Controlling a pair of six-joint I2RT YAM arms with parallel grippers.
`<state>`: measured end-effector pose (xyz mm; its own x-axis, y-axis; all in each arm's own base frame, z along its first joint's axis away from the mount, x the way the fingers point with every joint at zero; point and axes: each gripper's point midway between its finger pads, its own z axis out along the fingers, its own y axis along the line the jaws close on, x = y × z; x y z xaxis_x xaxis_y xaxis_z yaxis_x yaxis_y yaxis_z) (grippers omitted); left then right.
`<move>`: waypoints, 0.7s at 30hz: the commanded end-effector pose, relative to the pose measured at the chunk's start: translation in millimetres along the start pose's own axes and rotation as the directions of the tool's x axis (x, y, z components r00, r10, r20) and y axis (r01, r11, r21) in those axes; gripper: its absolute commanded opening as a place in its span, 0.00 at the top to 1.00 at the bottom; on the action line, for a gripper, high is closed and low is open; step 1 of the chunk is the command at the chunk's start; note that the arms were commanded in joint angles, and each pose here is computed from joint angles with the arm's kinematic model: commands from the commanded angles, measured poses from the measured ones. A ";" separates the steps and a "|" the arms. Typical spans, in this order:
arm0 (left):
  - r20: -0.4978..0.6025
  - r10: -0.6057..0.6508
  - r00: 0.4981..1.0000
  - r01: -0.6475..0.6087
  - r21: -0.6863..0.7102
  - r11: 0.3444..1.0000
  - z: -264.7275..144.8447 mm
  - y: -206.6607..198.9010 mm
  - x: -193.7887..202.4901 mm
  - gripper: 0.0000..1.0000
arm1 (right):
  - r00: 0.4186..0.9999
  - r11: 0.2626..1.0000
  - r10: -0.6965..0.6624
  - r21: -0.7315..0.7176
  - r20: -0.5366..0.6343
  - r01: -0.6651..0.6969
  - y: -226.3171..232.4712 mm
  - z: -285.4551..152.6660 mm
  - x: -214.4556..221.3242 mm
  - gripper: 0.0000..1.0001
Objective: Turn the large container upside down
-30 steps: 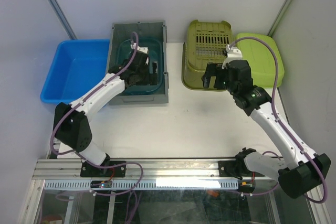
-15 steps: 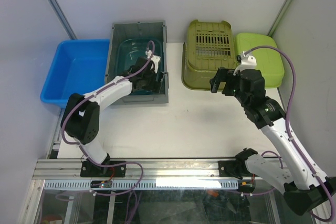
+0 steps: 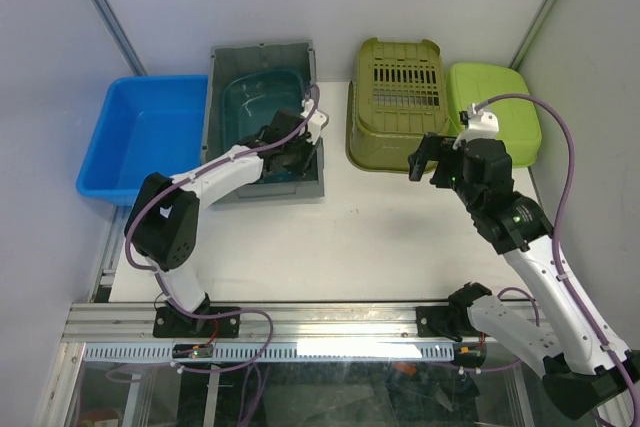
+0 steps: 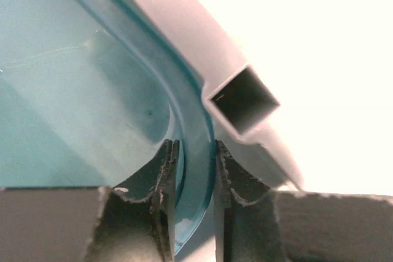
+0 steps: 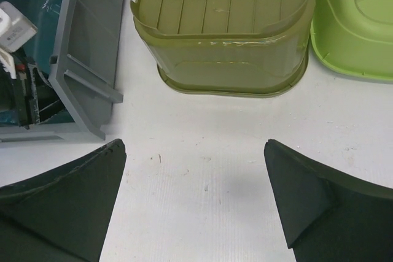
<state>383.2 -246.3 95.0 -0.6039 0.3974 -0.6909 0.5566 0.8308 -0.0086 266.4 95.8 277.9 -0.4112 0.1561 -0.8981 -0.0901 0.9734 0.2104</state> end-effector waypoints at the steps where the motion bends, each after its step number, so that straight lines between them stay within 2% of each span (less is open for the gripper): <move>1: 0.170 -0.059 0.984 0.075 -0.089 0.993 -52.4 15.4 -63.8 0.94 | 0.998 1.000 0.012 0.012 0.065 -0.013 -0.8 -5.0 -20.0 0.01; 2: 0.184 -0.050 0.982 0.068 -0.095 0.993 -61.2 15.3 -72.0 0.99 | 0.998 1.000 0.015 0.014 0.065 -0.016 -1.0 -4.7 -20.2 0.01; 3: 0.199 -0.041 0.979 0.063 -0.108 0.992 -71.8 16.1 -81.1 1.00 | 0.998 1.000 0.018 0.014 0.067 -0.019 -1.0 -5.0 -20.5 0.01; 9: 0.339 -0.007 0.941 0.057 -0.136 0.989 -153.9 20.1 -140.2 1.00 | 0.994 0.998 0.045 0.031 0.095 -0.048 -5.1 -8.3 -23.4 0.01; 12: 0.452 0.001 0.892 0.057 -0.114 0.992 -204.3 15.9 -167.5 1.00 | 0.992 0.997 0.059 0.040 0.115 -0.064 -7.9 -10.5 -25.0 0.01; 16: 0.610 -0.010 0.792 0.037 -0.031 0.999 -283.9 0.0 -198.4 1.00 | 0.987 0.995 0.076 0.057 0.141 -0.084 -12.5 -15.1 -28.8 0.01; 21: 0.706 -0.080 0.704 -0.037 0.149 0.988 -353.3 -35.2 -219.4 1.00 | 0.975 0.987 0.111 0.094 0.195 -0.131 -22.1 -24.5 -37.3 0.01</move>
<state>332.6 -228.6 413.5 -0.2318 0.0880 -0.9688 0.5664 0.8219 -0.0608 260.3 77.4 296.7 -0.3290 0.2217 -0.9179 -0.0133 0.9709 0.2392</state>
